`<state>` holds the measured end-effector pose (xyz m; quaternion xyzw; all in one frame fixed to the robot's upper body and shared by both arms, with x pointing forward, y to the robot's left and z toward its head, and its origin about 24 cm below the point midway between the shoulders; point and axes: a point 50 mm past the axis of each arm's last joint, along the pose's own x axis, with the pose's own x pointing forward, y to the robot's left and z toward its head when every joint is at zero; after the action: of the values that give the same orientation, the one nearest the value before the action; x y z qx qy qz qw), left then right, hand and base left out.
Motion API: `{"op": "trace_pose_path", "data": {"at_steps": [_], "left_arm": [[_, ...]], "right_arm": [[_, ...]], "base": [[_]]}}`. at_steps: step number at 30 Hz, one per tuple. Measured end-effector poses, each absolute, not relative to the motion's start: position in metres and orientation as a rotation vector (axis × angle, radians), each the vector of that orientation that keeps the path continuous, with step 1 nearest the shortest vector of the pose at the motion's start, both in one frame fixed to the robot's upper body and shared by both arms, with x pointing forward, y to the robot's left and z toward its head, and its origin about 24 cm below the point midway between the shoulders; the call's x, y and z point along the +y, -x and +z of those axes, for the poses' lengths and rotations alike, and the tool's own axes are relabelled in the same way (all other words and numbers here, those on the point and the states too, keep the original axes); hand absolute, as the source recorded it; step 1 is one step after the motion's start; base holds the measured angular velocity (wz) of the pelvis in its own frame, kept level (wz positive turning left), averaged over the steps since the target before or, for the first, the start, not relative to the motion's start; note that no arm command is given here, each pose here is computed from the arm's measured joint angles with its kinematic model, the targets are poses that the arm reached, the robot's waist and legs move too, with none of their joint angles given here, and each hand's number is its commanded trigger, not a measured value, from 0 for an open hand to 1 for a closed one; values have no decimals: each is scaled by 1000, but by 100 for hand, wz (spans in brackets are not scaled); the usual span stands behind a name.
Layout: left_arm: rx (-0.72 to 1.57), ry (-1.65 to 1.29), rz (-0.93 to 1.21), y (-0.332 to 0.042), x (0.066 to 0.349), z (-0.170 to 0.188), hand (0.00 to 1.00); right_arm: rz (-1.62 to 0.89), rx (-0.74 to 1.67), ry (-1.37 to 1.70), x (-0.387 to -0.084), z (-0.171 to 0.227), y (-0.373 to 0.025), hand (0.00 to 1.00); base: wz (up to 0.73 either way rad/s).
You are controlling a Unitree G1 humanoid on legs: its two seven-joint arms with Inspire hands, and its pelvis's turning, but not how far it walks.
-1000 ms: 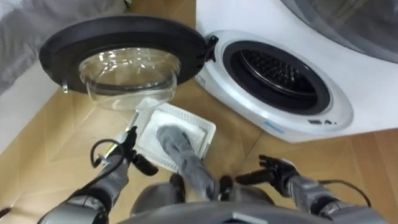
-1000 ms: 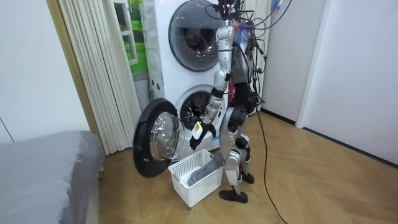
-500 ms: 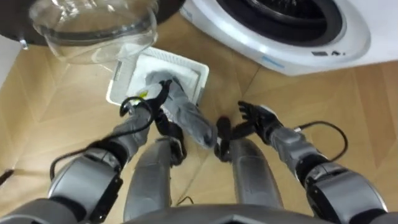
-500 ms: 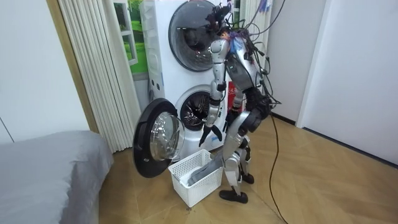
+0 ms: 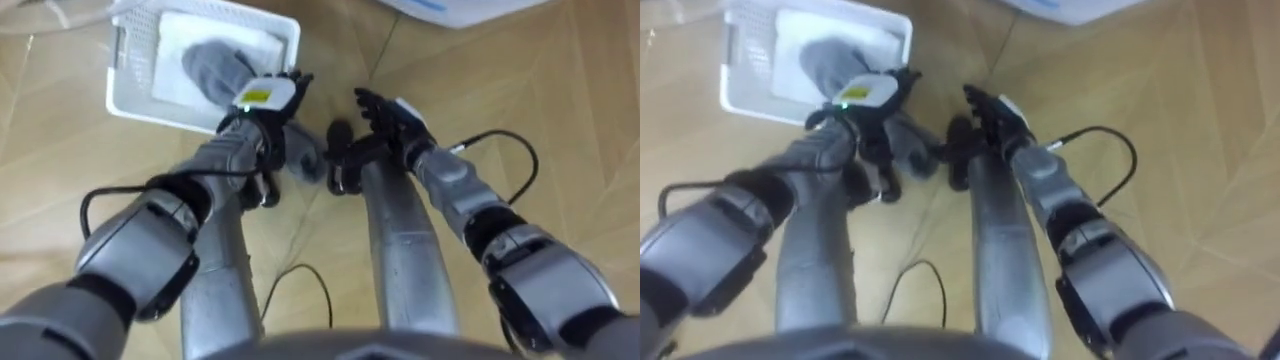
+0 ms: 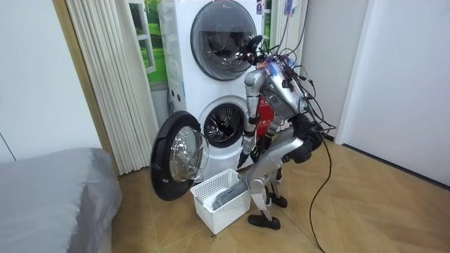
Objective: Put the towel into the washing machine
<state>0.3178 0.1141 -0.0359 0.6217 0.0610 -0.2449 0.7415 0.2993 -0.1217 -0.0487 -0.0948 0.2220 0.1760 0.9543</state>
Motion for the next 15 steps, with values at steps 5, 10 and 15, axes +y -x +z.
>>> {"op": "trace_pose_path", "data": {"at_steps": [5, 10, 15], "left_arm": [[103, -1423, -568, -320, 113, -34, 0], [111, -1462, -605, -320, 116, -34, 100], [152, -1493, -675, -323, 117, -32, 100]], "right_arm": [[364, 424, 133, -115, -45, -301, 0], [386, 384, 129, -106, -35, -309, 0], [406, 365, 148, -102, -29, -315, 0]], "base": [[0], [-2], [0]]}}
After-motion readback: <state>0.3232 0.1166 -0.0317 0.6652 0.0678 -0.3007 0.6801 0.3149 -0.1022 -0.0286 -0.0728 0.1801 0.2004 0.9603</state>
